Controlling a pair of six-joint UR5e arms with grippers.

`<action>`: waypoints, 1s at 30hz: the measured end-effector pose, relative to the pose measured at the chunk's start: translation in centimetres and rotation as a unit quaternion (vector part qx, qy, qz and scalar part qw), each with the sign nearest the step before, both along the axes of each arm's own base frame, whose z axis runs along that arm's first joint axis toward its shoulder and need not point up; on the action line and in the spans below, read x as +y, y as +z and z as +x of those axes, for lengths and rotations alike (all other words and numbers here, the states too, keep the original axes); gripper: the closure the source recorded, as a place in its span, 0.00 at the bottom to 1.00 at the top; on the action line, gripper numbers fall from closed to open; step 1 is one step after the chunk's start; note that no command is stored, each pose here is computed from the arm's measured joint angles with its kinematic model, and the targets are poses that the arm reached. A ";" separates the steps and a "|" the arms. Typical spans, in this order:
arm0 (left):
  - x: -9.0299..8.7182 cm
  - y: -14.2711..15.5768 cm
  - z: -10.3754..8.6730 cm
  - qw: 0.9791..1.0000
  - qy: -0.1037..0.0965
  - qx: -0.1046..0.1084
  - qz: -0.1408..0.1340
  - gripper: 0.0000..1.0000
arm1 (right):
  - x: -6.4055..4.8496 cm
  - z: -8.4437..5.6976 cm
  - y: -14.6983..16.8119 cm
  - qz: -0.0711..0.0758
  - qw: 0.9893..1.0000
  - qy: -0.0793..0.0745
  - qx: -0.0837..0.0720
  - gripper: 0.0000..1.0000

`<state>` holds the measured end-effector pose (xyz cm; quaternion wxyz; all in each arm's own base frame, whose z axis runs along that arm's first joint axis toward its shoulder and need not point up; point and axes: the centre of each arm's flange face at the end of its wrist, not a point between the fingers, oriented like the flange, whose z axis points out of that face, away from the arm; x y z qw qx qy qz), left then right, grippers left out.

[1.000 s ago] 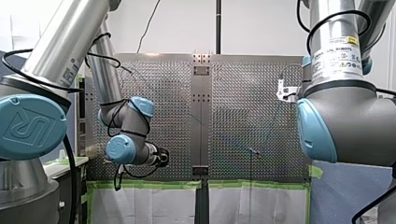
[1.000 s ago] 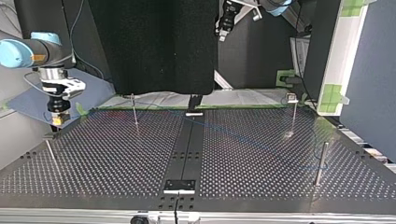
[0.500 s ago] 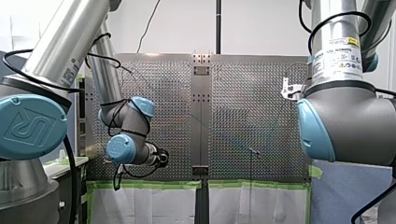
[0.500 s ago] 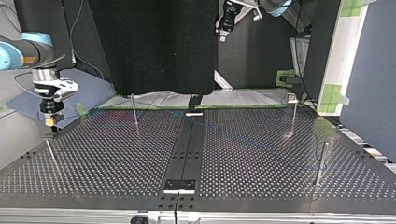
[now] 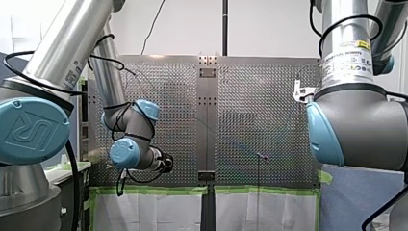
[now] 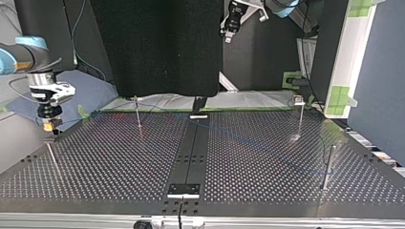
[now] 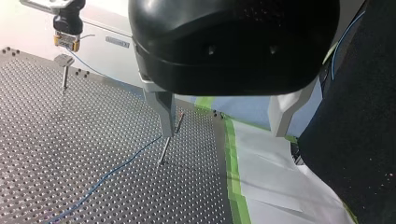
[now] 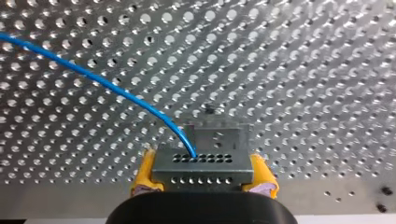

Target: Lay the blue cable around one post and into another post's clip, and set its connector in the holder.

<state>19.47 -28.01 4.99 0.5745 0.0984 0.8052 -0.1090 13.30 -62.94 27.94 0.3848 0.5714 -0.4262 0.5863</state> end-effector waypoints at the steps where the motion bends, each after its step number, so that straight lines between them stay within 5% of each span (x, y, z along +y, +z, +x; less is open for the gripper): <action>1: 0.0 0.0 0.0 1.000 0.000 0.000 0.000 0.02 | -0.1 0.0 -0.1 0.001 1.000 0.001 0.001 1.00; 30: -0.1 0.1 0.3 1.000 0.003 0.003 0.006 0.02 | -1.9 -0.9 1.3 -0.007 1.000 0.021 -0.002 1.00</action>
